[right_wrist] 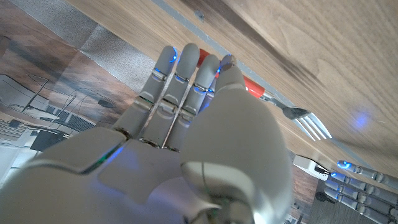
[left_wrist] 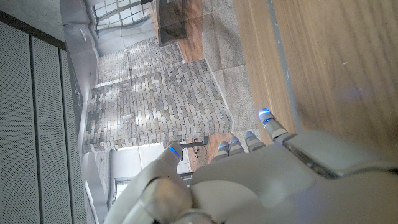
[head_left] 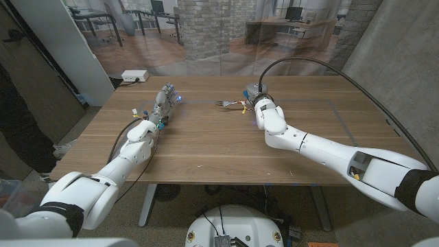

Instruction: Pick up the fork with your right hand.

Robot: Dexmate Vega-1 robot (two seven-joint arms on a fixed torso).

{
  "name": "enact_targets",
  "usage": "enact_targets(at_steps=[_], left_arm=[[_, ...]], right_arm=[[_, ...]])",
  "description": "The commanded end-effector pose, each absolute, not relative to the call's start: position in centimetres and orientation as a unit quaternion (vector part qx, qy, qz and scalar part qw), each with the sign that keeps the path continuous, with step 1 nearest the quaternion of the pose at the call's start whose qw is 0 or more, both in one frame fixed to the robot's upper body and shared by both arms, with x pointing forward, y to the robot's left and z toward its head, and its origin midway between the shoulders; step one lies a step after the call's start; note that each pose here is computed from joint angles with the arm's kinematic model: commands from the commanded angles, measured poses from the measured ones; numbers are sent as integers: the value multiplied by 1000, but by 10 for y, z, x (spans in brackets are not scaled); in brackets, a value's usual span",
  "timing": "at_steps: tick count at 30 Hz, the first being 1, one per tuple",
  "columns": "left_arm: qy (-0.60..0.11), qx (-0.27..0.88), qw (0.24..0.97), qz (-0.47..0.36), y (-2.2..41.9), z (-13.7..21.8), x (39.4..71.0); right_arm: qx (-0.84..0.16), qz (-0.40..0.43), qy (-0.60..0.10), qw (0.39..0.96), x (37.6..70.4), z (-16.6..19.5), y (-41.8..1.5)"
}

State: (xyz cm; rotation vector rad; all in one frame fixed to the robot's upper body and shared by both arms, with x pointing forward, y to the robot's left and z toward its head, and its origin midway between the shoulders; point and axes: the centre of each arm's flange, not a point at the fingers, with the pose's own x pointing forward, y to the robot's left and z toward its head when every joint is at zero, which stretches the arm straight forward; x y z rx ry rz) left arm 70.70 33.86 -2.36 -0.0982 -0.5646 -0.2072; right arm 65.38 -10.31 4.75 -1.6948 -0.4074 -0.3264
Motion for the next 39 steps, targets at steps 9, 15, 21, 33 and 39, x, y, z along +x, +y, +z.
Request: enact_targets(at_steps=[9,15,21,33,39], left_arm=[[-277,-49,954,-102,339,-23,710],[-277,-50,954,-102,340,-23,710],[-278,-49,954,-102,340,-23,710],[-279,-48,953,-104,340,-21,711],[-281,-48,953,-105,340,-20,710]], right_arm=[[-736,-157,-191,631,649,61,-107],[-736,-160,-195,628,647,65,-108],[-732,-165,-199,630,645,69,-108],[-728,-175,-208,629,641,76,-108],[-727,-180,-214,627,639,81,-109]])
